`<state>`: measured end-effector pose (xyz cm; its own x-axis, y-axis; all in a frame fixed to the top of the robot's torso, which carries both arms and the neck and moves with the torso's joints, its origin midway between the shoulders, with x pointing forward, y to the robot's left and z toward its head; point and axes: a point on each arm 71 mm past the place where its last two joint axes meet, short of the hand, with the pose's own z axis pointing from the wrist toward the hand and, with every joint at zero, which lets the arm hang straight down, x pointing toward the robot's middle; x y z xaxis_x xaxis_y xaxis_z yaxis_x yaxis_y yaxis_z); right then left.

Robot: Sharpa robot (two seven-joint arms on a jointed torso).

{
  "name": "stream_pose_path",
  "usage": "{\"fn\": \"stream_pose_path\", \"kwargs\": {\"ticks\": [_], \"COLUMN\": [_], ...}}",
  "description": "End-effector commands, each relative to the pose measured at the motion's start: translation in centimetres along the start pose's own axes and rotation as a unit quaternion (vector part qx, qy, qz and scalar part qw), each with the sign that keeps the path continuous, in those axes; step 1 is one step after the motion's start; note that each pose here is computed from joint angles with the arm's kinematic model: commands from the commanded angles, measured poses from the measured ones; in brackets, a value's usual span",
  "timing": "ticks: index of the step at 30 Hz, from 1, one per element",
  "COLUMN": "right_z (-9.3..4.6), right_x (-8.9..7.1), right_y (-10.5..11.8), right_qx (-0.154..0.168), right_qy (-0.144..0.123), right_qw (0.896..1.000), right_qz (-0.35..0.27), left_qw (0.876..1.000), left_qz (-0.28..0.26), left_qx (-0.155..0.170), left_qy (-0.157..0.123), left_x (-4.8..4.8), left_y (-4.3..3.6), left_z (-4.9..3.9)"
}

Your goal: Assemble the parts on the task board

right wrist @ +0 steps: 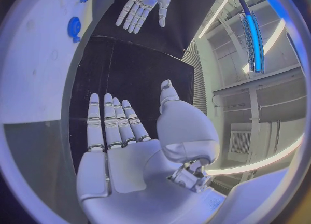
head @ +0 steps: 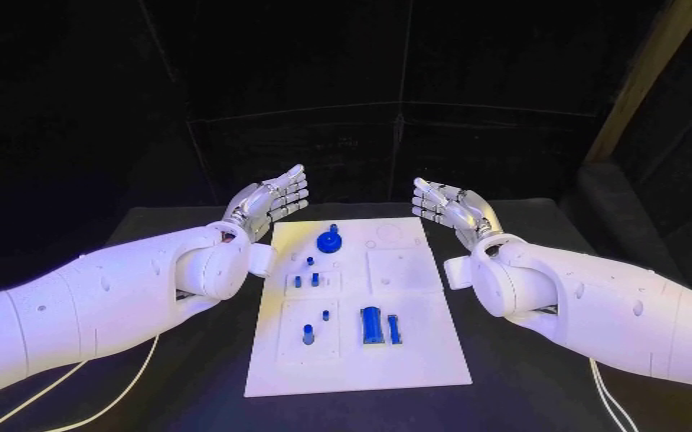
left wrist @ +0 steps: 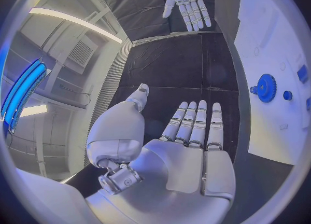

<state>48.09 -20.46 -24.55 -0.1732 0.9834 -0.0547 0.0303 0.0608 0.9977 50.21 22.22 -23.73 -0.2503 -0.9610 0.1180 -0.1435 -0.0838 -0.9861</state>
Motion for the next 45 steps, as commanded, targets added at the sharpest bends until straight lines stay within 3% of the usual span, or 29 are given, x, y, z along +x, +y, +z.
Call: {"fn": "stream_pose_path", "kwargs": {"ticks": [1, 7, 14, 45], "right_z": [-0.8, -1.7, -1.8, -1.8], "right_x": [0.4, 1.3, 1.4, 1.4], "right_y": [1.2, 2.1, 2.1, 2.1], "right_qx": [-0.015, -0.018, -0.018, -0.018], "right_qy": [-0.061, -0.077, -0.078, -0.078], "right_qw": [0.998, 0.996, 0.996, 0.996], "right_qz": [0.02, 0.033, 0.034, 0.034], "left_qw": [0.998, 0.993, 0.99, 0.989], "left_qz": [0.028, 0.039, 0.046, 0.047], "left_qx": [0.029, 0.051, 0.064, 0.066], "left_qy": [-0.053, -0.094, -0.119, -0.121], "left_x": [0.69, 2.76, 3.91, 4.02], "left_y": [-0.21, -0.25, -0.44, -0.47], "left_z": [-0.67, -2.15, -3.13, -3.23]}}
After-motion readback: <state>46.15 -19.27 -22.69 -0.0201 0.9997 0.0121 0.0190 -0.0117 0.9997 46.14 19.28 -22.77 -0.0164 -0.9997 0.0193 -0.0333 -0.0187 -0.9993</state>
